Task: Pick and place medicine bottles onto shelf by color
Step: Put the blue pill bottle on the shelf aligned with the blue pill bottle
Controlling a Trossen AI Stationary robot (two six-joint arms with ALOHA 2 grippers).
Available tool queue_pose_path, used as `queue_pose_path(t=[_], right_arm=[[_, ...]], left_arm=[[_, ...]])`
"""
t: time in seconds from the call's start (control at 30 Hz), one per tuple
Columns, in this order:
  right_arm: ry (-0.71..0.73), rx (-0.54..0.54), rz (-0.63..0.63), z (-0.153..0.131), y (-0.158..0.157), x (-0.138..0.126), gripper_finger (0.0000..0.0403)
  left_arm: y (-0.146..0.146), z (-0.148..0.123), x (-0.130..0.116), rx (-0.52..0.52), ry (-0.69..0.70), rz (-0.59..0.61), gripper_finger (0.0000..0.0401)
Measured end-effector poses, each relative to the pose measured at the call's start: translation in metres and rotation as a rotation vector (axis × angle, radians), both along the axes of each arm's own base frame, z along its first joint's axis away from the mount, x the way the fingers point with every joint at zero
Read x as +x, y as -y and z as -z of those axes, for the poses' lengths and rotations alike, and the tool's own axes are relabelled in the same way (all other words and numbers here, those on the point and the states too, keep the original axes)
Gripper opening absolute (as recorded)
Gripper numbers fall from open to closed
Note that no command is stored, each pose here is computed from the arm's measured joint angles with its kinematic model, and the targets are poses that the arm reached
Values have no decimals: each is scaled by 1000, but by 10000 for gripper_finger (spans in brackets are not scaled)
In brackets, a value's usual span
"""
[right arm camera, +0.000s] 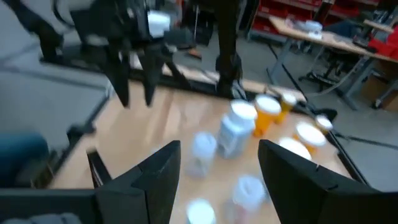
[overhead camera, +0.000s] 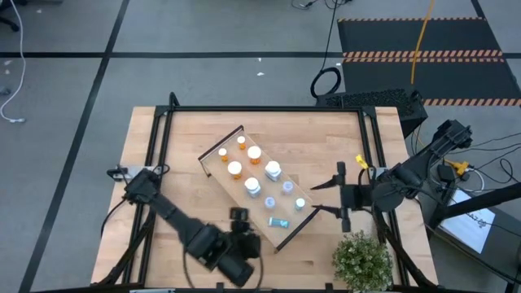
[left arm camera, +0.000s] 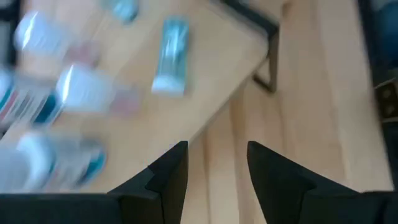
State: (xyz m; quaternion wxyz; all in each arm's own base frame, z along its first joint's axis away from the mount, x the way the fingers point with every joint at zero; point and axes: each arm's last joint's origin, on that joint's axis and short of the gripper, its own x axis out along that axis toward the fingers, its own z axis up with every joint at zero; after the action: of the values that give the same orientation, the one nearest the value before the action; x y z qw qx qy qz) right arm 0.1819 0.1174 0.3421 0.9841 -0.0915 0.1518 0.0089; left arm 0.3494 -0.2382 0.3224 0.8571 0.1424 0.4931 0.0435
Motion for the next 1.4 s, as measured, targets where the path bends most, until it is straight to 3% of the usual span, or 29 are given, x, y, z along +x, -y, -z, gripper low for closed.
queue_pose_path(t=[0.13, 0.37, 0.53, 0.77, 1.03, 1.23, 1.4], right_arm=[[16, -18, -15, 0, -18, 24, 212], [-146, -130, -32, -6, -62, 86, 212], [-295, 31, -20, -15, -80, 114, 212], [-531, 84, -10, -4, -76, 131, 212], [-636, 126, 47, 7, -60, 137, 212], [-638, 153, 114, 10, -44, 147, 212], [-696, 146, 121, 21, -40, 155, 212]], left_arm=[[16, 9, -21, 78, 12, -74, 157], [29, 5, -49, 260, 135, -135, 139], [21, -11, -55, 300, 169, -103, 116], [6, -28, -54, 230, 200, -86, 97], [9, 17, -52, 153, 318, 8, 94], [-22, 16, -90, 0, 478, -64, 93], [-39, 29, -123, -106, 667, 11, 93]])
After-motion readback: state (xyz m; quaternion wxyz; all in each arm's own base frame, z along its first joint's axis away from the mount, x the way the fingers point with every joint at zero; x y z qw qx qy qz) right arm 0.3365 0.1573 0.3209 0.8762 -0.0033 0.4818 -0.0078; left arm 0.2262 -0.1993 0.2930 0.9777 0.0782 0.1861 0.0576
